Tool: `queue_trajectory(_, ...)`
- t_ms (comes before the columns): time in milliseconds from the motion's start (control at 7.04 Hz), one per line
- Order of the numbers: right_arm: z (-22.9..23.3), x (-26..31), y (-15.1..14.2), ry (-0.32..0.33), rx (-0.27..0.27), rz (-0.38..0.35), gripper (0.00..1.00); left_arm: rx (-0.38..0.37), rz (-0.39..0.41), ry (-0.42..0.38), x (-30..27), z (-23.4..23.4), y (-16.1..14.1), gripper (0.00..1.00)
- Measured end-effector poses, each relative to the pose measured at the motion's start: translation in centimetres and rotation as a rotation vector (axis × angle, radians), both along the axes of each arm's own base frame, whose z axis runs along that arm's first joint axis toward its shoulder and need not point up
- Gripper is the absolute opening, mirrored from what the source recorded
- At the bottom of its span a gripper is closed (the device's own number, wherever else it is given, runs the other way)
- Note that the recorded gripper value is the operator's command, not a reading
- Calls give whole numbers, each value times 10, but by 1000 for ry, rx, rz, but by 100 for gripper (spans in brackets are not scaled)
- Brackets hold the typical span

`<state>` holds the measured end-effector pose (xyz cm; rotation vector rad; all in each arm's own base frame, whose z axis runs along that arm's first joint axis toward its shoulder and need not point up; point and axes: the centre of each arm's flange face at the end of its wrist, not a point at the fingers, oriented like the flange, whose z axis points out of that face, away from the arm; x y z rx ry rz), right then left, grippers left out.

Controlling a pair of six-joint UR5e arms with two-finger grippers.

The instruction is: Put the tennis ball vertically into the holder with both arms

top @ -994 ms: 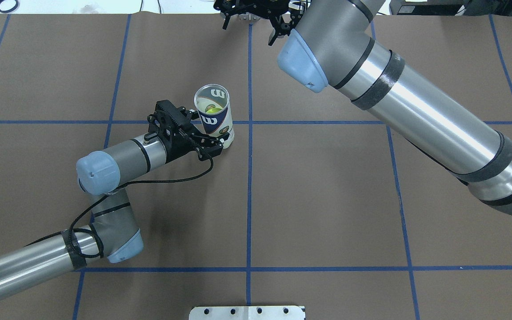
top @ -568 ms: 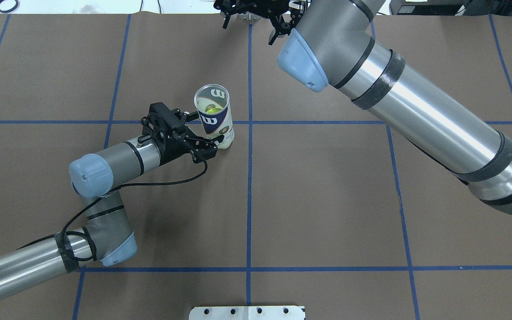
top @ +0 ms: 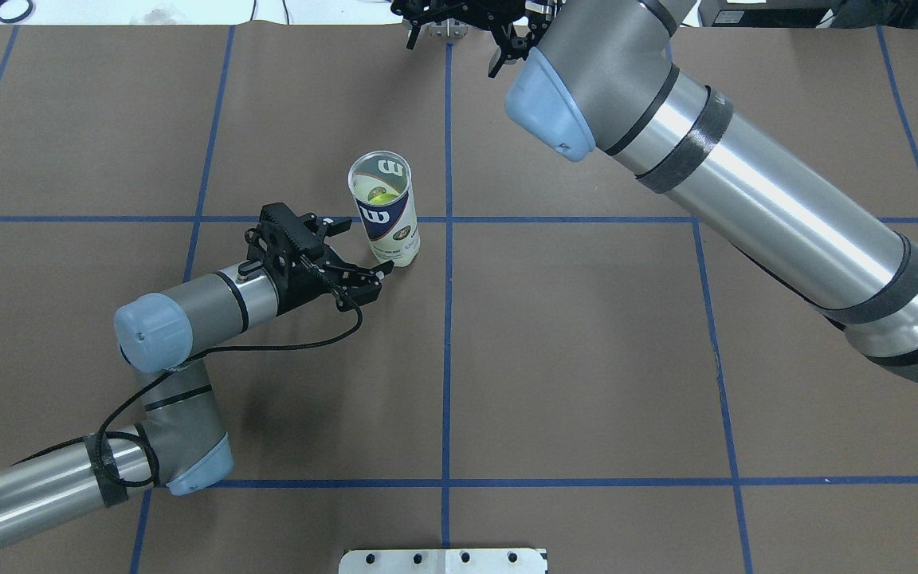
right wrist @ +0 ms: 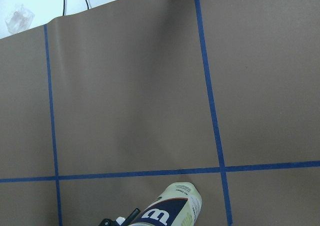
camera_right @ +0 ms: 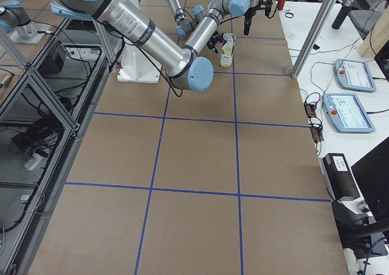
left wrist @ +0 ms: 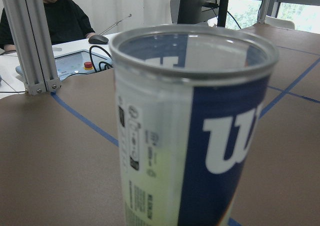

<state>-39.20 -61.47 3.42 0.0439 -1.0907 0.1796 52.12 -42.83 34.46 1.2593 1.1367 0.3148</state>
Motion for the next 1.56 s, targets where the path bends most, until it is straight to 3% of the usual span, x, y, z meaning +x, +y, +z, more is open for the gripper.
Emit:
queue_trajectory(568, 18, 26, 4, -13, 9, 4, 99, 14, 67, 33, -36, 7, 59, 99)
queue_trajectory(994, 83, 90, 20, -14, 39, -7, 99, 11, 210, -11, -103, 15, 102, 99)
queue_trajectory(1278, 141, 152, 19, -4, 51, -11, 99, -29, 199, -82, -140, -2, 89, 100)
queue_trajectory(1562, 220, 200, 18, 59, 97, -44, 99, -122, 97, -160, -182, 9, 44, 100)
